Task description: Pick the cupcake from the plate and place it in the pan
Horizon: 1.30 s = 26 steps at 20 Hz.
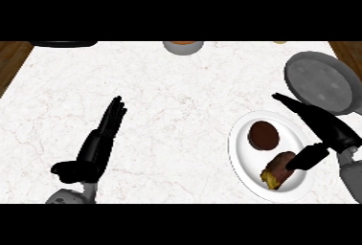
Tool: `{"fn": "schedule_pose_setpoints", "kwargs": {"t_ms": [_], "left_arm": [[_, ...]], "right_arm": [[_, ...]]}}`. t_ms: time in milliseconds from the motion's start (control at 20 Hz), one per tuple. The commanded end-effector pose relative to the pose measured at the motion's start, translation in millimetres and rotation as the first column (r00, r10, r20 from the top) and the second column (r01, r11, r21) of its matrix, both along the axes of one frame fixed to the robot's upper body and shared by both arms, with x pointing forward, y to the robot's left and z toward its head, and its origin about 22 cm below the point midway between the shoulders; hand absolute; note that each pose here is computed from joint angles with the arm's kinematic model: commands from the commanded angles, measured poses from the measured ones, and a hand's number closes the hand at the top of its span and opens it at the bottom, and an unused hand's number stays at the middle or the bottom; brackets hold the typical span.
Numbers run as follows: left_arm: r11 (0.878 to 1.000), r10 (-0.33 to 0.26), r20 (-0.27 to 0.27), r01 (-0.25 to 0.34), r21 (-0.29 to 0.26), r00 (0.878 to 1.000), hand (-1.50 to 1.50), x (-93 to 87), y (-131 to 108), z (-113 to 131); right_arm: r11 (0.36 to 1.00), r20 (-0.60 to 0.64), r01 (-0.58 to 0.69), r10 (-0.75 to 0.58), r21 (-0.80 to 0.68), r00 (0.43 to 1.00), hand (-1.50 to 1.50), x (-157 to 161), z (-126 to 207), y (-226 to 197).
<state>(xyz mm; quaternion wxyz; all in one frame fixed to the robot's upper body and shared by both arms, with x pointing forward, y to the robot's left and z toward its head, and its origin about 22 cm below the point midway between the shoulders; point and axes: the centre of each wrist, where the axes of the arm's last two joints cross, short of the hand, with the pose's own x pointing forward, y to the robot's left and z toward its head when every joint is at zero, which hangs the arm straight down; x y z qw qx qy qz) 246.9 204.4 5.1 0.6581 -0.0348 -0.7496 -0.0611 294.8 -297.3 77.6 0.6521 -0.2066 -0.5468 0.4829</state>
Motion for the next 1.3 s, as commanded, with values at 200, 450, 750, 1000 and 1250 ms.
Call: {"fn": "schedule_pose_setpoints", "kwargs": {"t_ms": [200, 450, 750, 1000, 1250], "left_arm": [[1.0, 0.014, -0.005, -0.013, 0.01, 1.0, 0.0, -4.8, -4.5, 2.0], [0.999, 0.037, -0.004, -0.037, 0.003, 0.999, 0.0, -4.7, 1.1, 21.4], [1.0, 0.017, -0.008, -0.017, 0.014, 1.0, 0.0, -12.2, 2.5, -7.5], [1.0, 0.012, -0.001, -0.012, -0.01, 1.0, 0.0, -4.3, 7.0, 5.1], [1.0, 0.011, 0.003, -0.011, 0.005, 1.0, 0.0, -2.2, -22.5, 4.5]], "right_arm": [[0.993, -0.092, -0.021, 0.01, -0.115, 0.996, -1.5, 14.2, -22.8, 38.9], [0.995, -0.101, -0.005, -0.005, -0.099, 0.995, -1.5, 14.2, -30.1, 27.6], [0.998, -0.07, 0.038, -0.042, -0.055, 0.997, -1.5, 9.4, -41.0, 16.5], [0.998, -0.072, 0.048, -0.05, -0.034, 0.996, -1.5, 9.4, -69.6, 35.2], [0.997, -0.102, 0.062, -0.067, -0.052, 0.993, -1.5, 31.1, -76.5, 32.6]]}}
